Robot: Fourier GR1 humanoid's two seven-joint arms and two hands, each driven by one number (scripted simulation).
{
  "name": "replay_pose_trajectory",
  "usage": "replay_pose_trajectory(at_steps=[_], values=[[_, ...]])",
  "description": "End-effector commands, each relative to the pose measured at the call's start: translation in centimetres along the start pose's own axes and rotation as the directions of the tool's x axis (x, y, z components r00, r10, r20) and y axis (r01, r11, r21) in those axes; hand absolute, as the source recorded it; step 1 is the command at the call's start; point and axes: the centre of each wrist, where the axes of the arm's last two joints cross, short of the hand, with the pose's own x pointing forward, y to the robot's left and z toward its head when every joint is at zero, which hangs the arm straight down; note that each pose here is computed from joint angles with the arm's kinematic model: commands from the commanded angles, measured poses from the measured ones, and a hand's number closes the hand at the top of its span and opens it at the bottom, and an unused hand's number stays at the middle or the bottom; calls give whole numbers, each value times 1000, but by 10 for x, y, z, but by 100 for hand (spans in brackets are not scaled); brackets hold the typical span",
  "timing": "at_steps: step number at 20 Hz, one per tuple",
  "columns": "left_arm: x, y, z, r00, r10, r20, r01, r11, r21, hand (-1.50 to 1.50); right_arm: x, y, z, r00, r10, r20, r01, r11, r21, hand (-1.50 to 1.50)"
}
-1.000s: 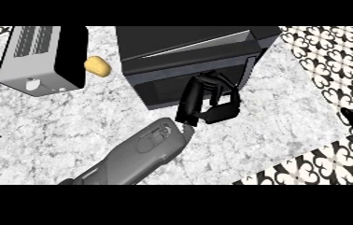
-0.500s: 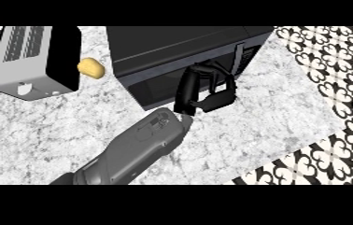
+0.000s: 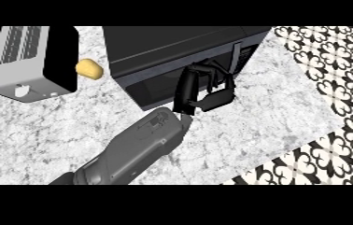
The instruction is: Pick up the milk, place it into the microwave and close the microwave
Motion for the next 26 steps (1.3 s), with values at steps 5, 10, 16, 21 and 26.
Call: replay_pose_trajectory(at_steps=[5,10,16,21,26], values=[[-1,7,-17,1000,-12,20,11,999,39,150,10,-6,-5,1000,2,8,-2,1000,-8,-150],[-2,7,-17,1000,1,27,-2,999,41,150,19,-9,-11,1000,14,9,-14,1000,8,-150],[-5,9,-17,999,-1,42,-1,999,41,150,22,-14,-12,1000,7,6,-6,1000,-5,-150],[-3,8,-19,999,9,52,-12,998,59,150,26,-16,-12,1000,-4,2,4,1000,2,-150],[-5,8,-17,998,15,66,-18,999,45,150,28,-16,-20,999,-31,11,30,998,57,-150]])
